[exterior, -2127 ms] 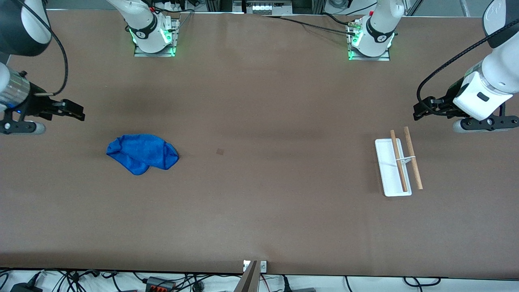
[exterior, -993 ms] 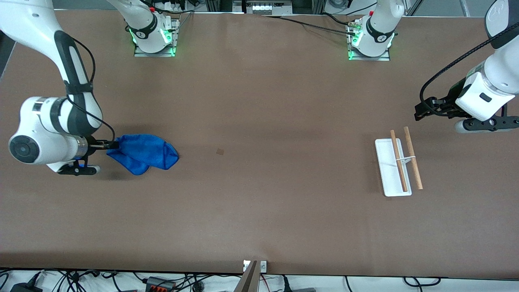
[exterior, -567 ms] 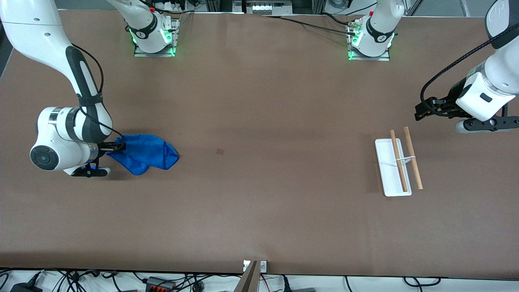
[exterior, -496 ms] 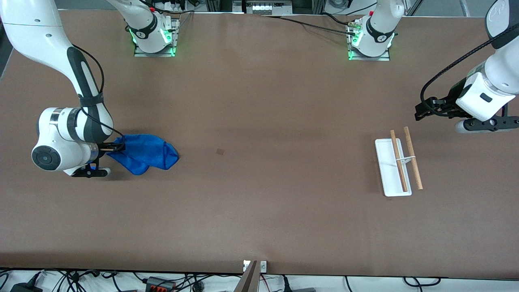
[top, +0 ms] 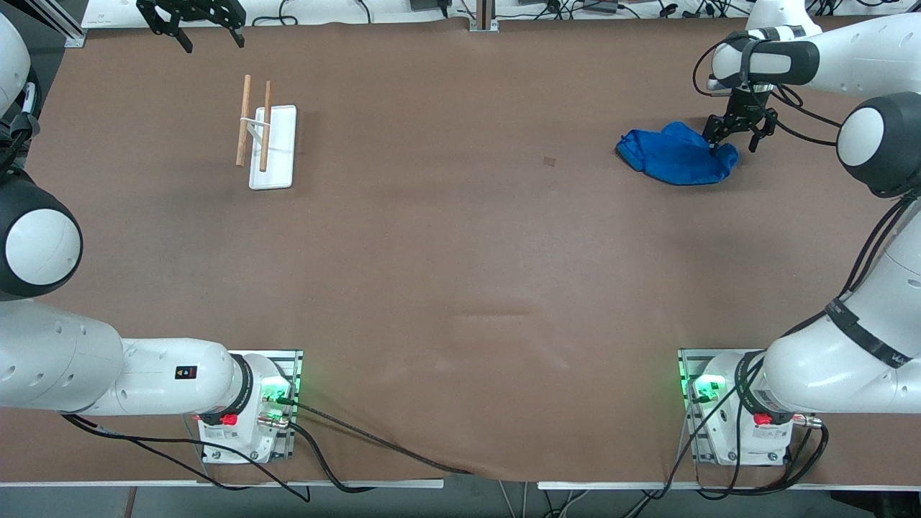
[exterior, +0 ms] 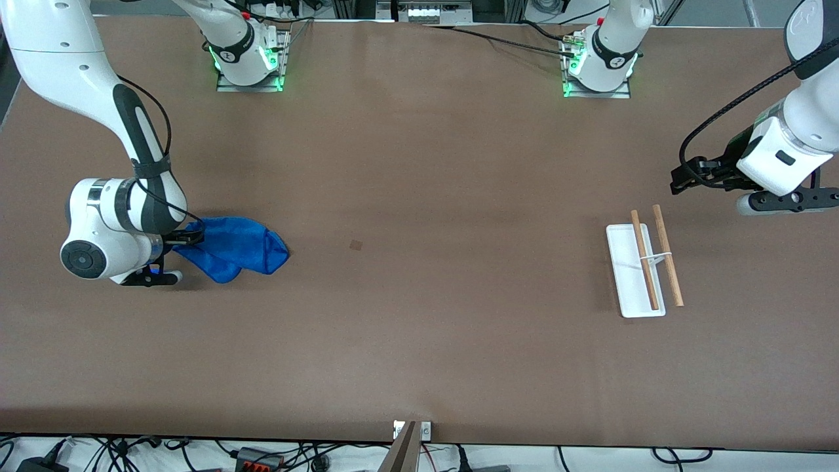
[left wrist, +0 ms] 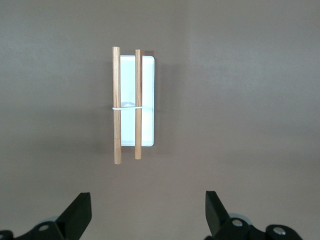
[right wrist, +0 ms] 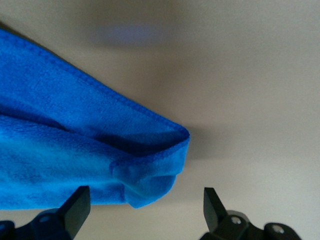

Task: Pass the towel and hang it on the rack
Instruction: 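Lower the right gripper onto the towel edge and close it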

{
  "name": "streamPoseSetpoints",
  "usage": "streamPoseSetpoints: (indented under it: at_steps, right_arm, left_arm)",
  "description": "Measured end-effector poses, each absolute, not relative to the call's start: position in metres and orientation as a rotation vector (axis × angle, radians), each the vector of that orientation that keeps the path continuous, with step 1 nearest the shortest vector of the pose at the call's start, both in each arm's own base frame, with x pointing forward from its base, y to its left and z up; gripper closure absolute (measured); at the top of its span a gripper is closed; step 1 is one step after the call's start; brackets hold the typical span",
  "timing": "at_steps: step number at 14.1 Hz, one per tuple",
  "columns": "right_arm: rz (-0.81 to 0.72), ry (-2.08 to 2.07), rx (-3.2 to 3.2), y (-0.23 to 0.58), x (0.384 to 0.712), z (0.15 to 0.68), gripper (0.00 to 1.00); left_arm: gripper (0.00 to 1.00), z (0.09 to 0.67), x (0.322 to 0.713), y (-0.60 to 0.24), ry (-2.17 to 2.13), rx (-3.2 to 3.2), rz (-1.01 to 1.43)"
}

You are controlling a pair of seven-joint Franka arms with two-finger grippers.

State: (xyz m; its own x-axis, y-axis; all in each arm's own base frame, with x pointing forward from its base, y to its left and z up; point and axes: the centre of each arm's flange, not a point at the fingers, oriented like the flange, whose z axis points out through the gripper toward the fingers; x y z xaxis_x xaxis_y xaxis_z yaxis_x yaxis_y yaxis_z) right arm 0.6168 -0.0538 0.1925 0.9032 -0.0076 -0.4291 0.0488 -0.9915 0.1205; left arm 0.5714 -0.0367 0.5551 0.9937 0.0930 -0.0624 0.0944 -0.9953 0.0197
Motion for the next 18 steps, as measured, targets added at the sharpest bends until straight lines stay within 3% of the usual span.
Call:
streamPoseSetpoints:
  at_steps: [6, 9, 12, 14, 18]
  right_arm:
    - [-0.654, 0.033, 2.941, -0.054, 0.618, 0.188, 0.23]
    - [-0.635, 0.033, 2.945, -0.054, 0.621, 0.184, 0.25]
    - [-0.628, 0.032, 2.947, -0.054, 0.622, 0.181, 0.32]
    - [-0.627, 0.032, 2.948, -0.054, 0.623, 0.181, 0.43]
    - [-0.608, 0.031, 2.95, -0.054, 0.627, 0.186, 0.47]
  left_arm:
    - [0.0, 0.555, 0.571, -0.036, 0.148, 3.114, -0.098]
    - [0.0, 0.555, 0.571, -0.036, 0.148, 3.114, -0.098]
    - [0.0, 0.555, 0.571, -0.036, 0.149, 3.11, -0.099]
    - [0.0, 0.555, 0.571, -0.037, 0.154, 3.094, -0.101]
    - [0.0, 0.555, 0.572, -0.033, 0.166, 3.088, -0.103]
